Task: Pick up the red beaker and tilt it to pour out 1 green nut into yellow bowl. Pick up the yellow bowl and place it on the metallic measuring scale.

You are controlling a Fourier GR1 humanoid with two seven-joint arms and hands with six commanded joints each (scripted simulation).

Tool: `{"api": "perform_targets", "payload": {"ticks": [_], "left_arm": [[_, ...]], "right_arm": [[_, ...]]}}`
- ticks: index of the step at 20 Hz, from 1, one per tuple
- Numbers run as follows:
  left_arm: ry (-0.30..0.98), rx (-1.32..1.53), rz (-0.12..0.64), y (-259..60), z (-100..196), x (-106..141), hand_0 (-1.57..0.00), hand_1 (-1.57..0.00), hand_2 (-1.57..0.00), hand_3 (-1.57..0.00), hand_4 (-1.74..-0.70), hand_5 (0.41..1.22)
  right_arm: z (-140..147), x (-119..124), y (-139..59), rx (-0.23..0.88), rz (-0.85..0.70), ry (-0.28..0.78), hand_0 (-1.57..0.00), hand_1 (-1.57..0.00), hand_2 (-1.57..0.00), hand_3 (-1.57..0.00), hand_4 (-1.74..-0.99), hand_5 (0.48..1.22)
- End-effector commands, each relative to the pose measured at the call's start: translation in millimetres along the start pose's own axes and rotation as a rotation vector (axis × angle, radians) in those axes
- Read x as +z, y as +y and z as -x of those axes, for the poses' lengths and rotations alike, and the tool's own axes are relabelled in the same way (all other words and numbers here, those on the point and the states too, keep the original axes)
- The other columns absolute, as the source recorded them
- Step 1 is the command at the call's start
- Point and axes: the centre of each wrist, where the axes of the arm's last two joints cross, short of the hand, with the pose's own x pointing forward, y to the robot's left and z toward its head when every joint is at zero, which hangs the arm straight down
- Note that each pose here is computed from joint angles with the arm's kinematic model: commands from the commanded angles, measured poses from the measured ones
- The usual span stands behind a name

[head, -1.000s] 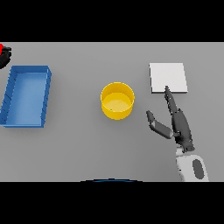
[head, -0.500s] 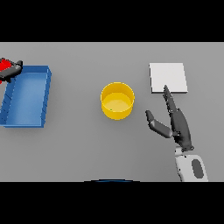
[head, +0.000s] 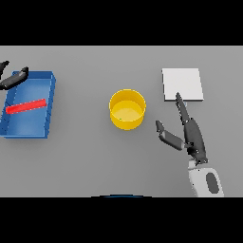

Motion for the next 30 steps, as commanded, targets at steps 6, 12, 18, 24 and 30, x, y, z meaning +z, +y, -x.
{"api": "perform_targets", "payload": {"ticks": [6,12,18,24,30], "left_arm": [[-0.098,0.099,-0.01,-7,-5,3,-0.03,-0.02,-0.02,-0.02,-0.79,0.657],[-0.093,0.11,0.003,-14,-6,7,-0.01,-0.01,-0.01,-0.01,-0.81,0.687],[-0.093,0.119,0.025,-13,-3,9,0.0,0.0,0.0,0.0,-0.81,0.689],[-0.098,0.116,0.018,-6,0,9,0.0,0.0,0.0,0.0,-0.81,0.696],[-0.097,0.104,0.012,-3,2,9,0.0,0.0,0.0,0.0,-0.81,0.7]], "right_arm": [[-13,-17,-9.3,0.197,-0.172,-0.038,0.0,0.0,0.0,0.0,-1.088,0.665],[-36,-59,-4.9,0.651,-0.428,-0.114,0.0,0.0,0.0,0.0,-1.142,0.627],[-49,-91,13.7,0.91,-0.688,-0.243,0.0,0.0,0.0,0.0,-1.164,0.641],[-41,-113,28.5,1.024,-0.888,-0.268,0.0,0.0,0.0,0.0,-1.157,0.644],[-41,-131,50.3,1.119,-1.021,-0.232,0.0,0.0,0.0,0.0,-1.164,0.67]]}}
